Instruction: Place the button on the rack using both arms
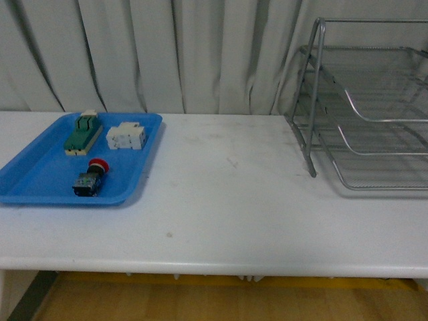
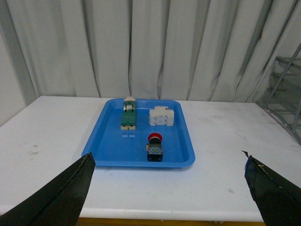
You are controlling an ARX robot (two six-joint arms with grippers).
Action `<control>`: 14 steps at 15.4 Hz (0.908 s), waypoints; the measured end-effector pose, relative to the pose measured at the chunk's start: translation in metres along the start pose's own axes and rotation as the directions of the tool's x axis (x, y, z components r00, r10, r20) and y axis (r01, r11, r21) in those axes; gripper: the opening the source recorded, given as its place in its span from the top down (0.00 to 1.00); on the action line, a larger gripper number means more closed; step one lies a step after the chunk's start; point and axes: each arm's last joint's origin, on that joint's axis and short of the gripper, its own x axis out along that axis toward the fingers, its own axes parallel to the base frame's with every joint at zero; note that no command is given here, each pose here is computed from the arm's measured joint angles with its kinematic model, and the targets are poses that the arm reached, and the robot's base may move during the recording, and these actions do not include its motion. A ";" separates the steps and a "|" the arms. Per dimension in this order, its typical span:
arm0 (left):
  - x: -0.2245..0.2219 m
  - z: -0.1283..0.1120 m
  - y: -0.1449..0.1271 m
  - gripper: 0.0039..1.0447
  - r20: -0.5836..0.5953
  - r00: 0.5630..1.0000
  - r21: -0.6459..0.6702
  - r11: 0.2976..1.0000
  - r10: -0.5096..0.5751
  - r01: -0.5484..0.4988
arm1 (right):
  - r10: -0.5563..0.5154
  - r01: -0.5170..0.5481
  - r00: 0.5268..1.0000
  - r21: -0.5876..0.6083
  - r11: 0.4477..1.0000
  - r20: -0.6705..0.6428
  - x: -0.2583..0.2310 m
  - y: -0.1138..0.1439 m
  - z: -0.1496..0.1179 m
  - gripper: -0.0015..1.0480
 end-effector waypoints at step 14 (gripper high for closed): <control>0.000 0.000 0.000 0.06 0.000 1.000 0.000 1.000 0.000 0.000 | -0.097 0.265 0.963 0.811 0.522 -0.252 0.033 -0.102 -0.133 0.06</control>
